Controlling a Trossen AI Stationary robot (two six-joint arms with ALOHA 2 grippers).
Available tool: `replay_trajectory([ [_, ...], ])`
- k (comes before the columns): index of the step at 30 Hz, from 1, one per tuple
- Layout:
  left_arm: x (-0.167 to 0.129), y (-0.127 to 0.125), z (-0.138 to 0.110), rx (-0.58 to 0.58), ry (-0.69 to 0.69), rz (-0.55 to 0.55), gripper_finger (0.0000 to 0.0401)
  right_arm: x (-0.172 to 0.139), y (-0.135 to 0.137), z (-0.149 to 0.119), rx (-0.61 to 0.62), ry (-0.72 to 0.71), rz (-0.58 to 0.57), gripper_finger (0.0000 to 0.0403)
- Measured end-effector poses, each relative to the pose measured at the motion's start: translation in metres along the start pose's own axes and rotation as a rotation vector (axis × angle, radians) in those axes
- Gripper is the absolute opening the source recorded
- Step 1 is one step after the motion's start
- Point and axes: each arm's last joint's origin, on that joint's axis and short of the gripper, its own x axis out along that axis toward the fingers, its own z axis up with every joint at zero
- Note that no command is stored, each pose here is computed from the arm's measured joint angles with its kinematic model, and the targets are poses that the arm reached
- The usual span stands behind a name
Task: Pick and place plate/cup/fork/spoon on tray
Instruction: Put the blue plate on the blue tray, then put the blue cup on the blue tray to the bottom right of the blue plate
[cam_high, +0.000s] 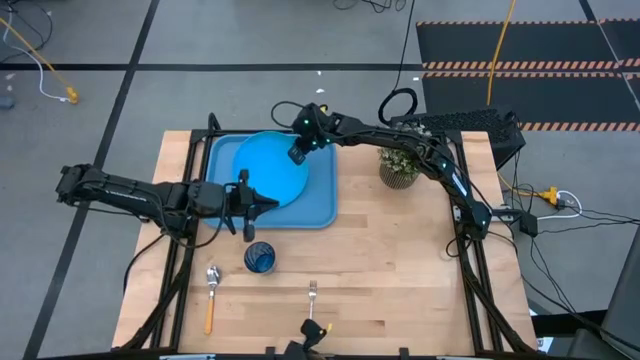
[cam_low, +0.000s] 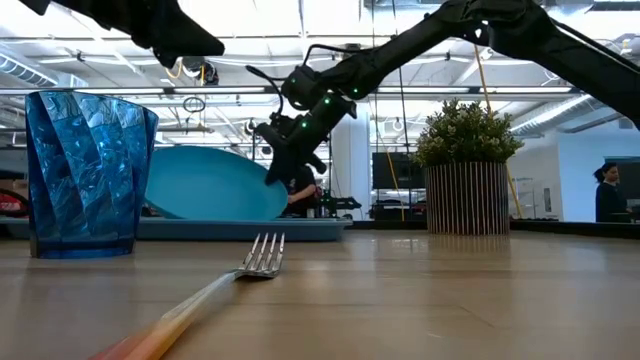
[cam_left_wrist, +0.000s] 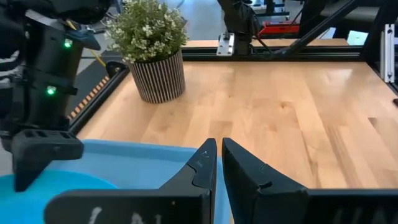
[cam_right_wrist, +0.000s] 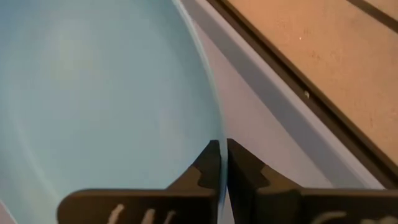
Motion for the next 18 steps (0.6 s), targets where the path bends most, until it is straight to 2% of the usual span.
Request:
replay_trajectory([
  [6,-0.0006,-0.0024,-0.0020,-0.002,0.019,-0.012,0.0031,-0.0005,0.0015,0.0006,-0.009,-0.005,0.001,0.0038],
  [18,-0.0018,-0.0065,-0.0020,0.003,0.017,-0.033,0.0031,-0.0006,0.0015,0.0009,-0.031,-0.009,-0.001,0.0160],
])
